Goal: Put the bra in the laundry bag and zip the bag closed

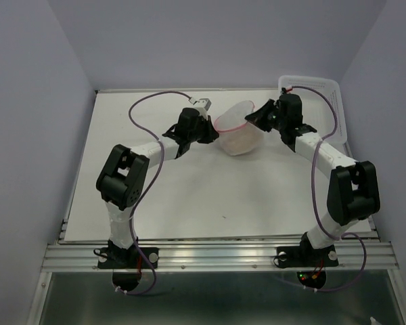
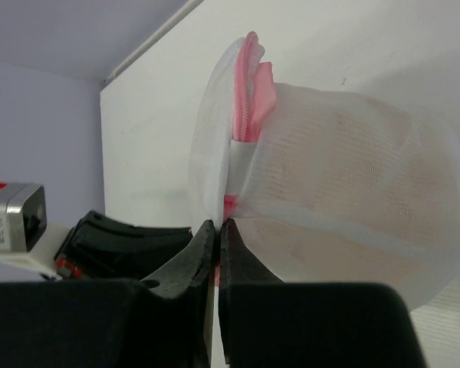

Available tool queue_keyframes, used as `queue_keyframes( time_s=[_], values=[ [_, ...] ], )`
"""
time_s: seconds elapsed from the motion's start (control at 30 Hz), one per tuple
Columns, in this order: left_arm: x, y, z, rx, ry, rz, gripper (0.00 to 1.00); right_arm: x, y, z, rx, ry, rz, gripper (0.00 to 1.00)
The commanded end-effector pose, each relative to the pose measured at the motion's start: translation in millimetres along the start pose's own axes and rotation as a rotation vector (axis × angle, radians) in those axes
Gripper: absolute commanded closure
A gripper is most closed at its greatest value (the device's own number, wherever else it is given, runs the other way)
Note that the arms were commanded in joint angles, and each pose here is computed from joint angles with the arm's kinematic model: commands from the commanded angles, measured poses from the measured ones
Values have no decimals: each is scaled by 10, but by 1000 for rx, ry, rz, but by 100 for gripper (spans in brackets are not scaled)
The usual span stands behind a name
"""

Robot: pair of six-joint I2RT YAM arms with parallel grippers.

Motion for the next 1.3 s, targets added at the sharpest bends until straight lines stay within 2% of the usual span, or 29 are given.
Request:
queue_keyframes(
  time_s=[0.0, 0.2, 0.3, 0.33, 0.37, 0.47, 0.6, 0.63, 0.77, 1.0, 1.27],
  values=[
    [102, 159, -151, -6, -49, -53, 100, 125, 217, -246, 157, 24, -166, 99],
    [208, 16, -253, -65, -37, 14, 100, -57, 109, -88, 284, 187, -224, 99],
    [347, -134, -279, -101, -38, 23, 100, -110, 103, -149, 378, 187, -229, 78],
    [410, -182, -287, -101, -35, 24, 100, -120, 89, -176, 449, 188, -232, 61],
    [428, -241, -266, -92, -25, 33, 100, -100, 70, -158, 468, 225, -224, 49],
    [452, -365, -220, -64, 12, 26, 100, -20, 83, -250, 587, 206, -211, 21],
    [477, -469, -144, -47, 34, 51, 100, 216, 72, -298, 798, 196, -222, 0],
    [494, -486, -148, -41, 33, 50, 100, 320, 75, -272, 925, 192, -231, 0],
    [580, -604, -219, -31, 25, 76, 100, 521, 134, -296, 1204, 137, -220, 0],
    [627, -730, -311, -35, 26, 35, 100, 674, 480, 17, 1586, 208, -426, 0],
    [662, -798, -401, -98, 22, 16, 100, 503, 642, 190, 1792, 217, -523, 0]
  ],
)
Point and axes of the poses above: each gripper's point midway between its finger pads, its own x axis back along the fingers, its own y axis along the line the jaws close on, z = x × y, the point moved 8 cm from there along x, back along the fingers, and after that the axes turned 10 degrees about x, right-handed, at the moved point
